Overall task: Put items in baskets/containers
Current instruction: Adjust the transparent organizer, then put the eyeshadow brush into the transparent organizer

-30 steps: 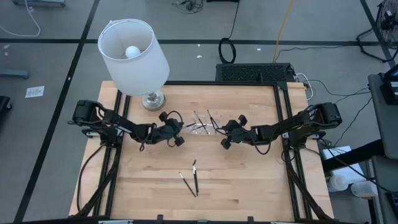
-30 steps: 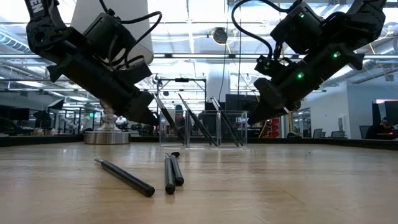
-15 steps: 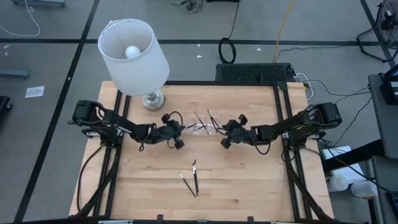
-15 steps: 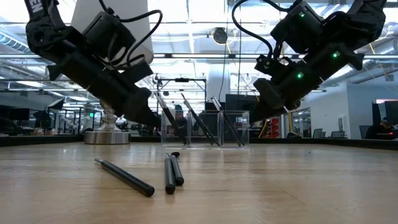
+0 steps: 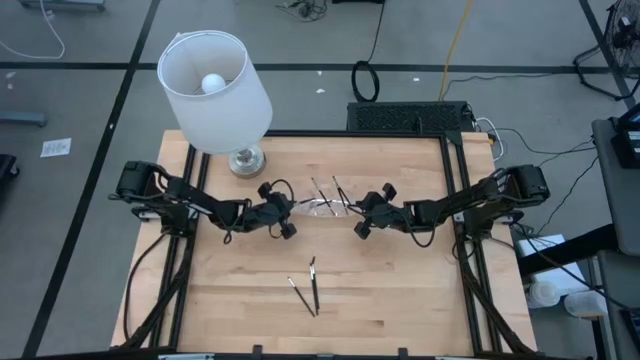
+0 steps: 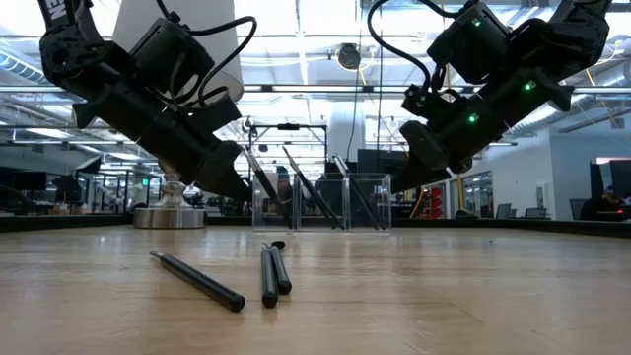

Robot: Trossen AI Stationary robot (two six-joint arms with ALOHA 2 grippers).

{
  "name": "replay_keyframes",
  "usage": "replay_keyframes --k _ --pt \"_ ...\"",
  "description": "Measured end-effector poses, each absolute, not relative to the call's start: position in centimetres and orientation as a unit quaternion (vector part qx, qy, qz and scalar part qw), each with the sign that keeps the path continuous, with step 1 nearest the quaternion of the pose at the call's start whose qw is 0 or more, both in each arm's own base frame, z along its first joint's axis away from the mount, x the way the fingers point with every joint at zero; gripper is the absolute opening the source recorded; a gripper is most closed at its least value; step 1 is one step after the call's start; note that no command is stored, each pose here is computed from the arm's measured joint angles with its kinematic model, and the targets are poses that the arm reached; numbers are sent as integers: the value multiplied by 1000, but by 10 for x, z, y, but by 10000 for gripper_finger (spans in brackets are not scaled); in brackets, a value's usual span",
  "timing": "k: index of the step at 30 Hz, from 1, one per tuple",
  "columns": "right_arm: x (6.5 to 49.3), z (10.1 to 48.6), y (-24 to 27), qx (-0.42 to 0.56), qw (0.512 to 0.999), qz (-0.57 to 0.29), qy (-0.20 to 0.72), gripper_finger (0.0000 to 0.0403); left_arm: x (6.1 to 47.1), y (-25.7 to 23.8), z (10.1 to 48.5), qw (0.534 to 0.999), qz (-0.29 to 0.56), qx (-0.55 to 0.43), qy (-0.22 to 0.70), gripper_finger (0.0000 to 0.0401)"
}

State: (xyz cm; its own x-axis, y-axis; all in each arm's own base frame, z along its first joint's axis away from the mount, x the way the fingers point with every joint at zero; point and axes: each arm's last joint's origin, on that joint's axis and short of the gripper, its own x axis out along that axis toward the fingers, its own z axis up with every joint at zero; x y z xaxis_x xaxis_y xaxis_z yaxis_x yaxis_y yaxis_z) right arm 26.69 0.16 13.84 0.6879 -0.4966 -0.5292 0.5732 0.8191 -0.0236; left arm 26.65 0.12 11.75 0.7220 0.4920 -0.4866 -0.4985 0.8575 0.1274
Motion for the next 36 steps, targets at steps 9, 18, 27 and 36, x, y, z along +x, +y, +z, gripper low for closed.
replay_keyframes --k 9,18,27,36 --pt "266 137 2 85 912 -298 270 0 266 1 117 929 258 -12 265 13" --pt "257 129 1 110 887 -323 310 0 262 2 111 916 275 -13 293 20" --pt "250 124 34 155 886 -285 330 0 249 -15 116 905 243 42 348 7" --pt "252 139 92 148 942 -157 256 0 216 -59 183 945 95 150 273 5"
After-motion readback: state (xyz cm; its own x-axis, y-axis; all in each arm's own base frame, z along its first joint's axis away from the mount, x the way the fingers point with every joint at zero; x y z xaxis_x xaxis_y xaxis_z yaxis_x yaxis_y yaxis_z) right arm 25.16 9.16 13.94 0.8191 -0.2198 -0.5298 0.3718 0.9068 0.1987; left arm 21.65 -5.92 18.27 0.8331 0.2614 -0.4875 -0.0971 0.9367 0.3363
